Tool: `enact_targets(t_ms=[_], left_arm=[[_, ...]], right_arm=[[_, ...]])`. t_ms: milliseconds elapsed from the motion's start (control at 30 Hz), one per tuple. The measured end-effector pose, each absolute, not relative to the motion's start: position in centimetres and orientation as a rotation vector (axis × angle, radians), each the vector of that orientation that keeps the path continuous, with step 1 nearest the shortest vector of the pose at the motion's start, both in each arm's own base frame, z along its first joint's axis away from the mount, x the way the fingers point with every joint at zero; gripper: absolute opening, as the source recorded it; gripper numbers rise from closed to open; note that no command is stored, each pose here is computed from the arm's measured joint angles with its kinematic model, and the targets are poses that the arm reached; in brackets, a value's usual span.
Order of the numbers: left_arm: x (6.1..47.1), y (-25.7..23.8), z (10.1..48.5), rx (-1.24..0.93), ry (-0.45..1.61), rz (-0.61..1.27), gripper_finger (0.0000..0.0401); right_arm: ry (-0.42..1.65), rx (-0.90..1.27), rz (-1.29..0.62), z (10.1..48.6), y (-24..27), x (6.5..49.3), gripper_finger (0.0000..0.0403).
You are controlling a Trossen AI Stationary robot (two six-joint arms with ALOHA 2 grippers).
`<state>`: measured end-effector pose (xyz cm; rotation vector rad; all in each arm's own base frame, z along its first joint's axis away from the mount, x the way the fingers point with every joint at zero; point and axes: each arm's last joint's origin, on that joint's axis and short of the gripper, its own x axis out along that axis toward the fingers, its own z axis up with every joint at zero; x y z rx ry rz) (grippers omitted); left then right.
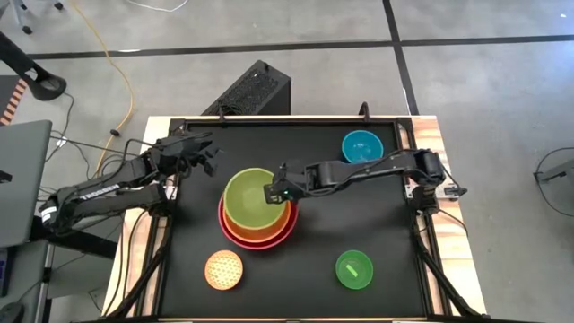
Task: Nest bowls inside each other
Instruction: Stack the light green bowl on top of the orange bowl
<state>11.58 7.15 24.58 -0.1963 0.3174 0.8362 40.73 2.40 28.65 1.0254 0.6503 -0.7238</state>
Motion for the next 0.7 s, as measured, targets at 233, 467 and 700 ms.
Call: enact_targets(t_ms=[233,467,700], left_arm=[[12.0,7.3,24.2,-0.254,0.335,0.810,0.0165],[12.0,7.3,24.0,-0.270,0.348,0.818,0.0165],[12.0,7.3,24.0,-0.304,0.332,0.830,0.0165]], right_arm=[[0.711,0.992,-0.725,26.9,2.1,41.5,0.0022],[0.780,0.978,-0.701,25.1,2.4,42.3,0.0023],[0.810,0.928,-0.659,25.1,2.4,42.3,0.0043]])
